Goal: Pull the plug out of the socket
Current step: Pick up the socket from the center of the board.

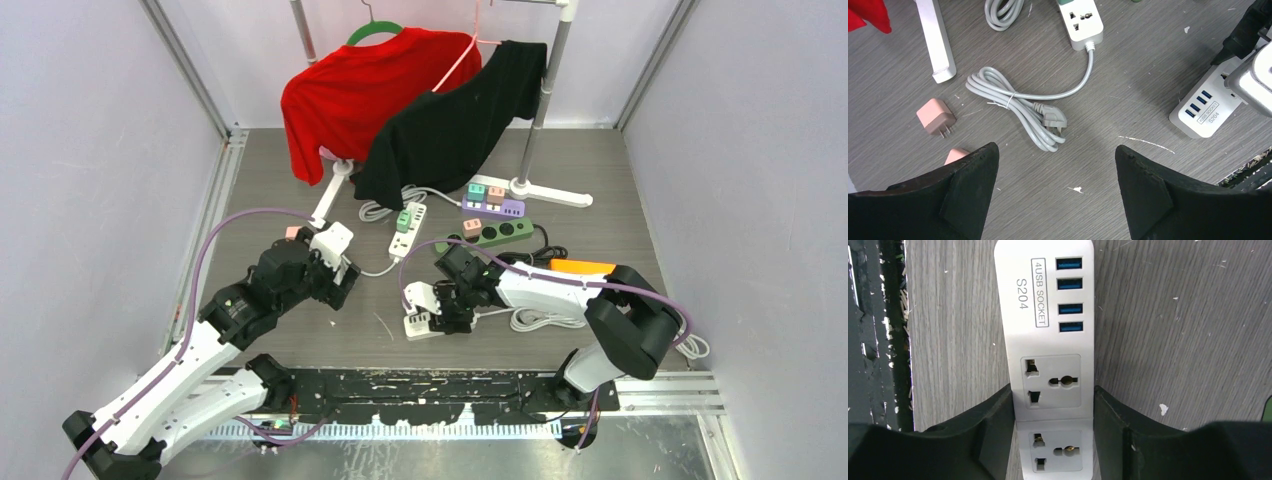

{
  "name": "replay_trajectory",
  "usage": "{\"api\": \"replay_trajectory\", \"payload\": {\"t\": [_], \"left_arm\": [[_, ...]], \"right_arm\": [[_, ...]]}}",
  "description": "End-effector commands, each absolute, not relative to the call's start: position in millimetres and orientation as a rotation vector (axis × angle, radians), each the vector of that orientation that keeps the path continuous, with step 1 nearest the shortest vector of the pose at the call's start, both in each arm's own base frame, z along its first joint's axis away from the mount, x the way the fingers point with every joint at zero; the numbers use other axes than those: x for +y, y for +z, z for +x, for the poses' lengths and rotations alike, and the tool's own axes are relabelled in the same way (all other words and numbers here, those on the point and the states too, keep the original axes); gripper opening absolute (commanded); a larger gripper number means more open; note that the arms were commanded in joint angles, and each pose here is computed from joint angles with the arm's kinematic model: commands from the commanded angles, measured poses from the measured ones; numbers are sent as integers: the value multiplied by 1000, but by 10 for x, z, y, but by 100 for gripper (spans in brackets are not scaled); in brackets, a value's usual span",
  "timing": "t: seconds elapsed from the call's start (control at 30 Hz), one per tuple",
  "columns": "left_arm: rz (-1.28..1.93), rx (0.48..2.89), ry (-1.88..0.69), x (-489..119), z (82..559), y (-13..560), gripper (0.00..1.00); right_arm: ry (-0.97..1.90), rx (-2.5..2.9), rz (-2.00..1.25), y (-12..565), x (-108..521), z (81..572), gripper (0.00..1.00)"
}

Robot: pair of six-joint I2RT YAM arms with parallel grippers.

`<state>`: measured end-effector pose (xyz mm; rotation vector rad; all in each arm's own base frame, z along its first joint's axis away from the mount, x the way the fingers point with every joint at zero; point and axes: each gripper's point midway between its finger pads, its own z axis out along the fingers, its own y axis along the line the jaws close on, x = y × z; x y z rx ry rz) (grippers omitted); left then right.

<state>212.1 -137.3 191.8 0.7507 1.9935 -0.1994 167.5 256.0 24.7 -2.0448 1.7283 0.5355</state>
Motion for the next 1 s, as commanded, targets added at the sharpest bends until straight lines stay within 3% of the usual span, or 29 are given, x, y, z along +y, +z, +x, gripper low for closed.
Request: {"api": "replay_trajectory", "payload": {"t": [0.0, 0.13, 0.33, 0.97], "left_arm": [[743, 1937, -219, -1415, 2168, 2055, 85], [742, 1934, -224, -1418, 2163, 2068, 85], [739, 1926, -231, -1421, 2156, 2086, 85], [755, 1916, -283, -1491, 2115, 2104, 85]], "right_arm": [[494, 1709, -2029, 312, 2631, 1776, 35], [562, 1730, -2029, 476, 2636, 1703, 13], [887, 1752, -1931, 1064, 2487, 1571, 1], [764, 1828, -1034, 2627, 1301, 2356, 1]]}}
